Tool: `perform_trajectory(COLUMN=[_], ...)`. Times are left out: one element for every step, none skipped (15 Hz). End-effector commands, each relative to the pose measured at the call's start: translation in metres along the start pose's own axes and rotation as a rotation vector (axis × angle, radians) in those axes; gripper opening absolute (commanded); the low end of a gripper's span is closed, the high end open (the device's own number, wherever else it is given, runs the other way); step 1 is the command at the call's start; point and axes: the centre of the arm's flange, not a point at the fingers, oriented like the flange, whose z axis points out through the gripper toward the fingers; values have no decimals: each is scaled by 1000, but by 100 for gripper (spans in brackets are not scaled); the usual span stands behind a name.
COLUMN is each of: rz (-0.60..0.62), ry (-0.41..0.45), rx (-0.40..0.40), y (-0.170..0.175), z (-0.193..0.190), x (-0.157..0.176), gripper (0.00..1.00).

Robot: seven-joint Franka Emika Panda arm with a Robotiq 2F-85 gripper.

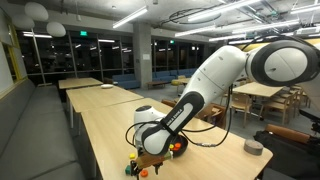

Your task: Put some of the orange discs on the table into the bowl

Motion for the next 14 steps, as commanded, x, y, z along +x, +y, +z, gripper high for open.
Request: perform_trajectory(rz=[11,16,23,29,37,42,47,51,54,55,56,57,57,58], ry=[-7,-7,-6,-3,-2,-3,-3,-3,-3,-3,-2,-1,0,1], rx=[9,9,10,11,13,12,12,12,12,11,10,10,10,11], y=[-3,-1,1,3,5,6,7,8,8,8,8,7,6,6], z=[2,3,4,6,8,10,11,13,14,16,17,19,20,20], x=[23,26,29,32,35,38,40,42,43,44,45,46,47,48], gripper=[100,100,100,100,100,100,100,100,100,100,100,100,100,100])
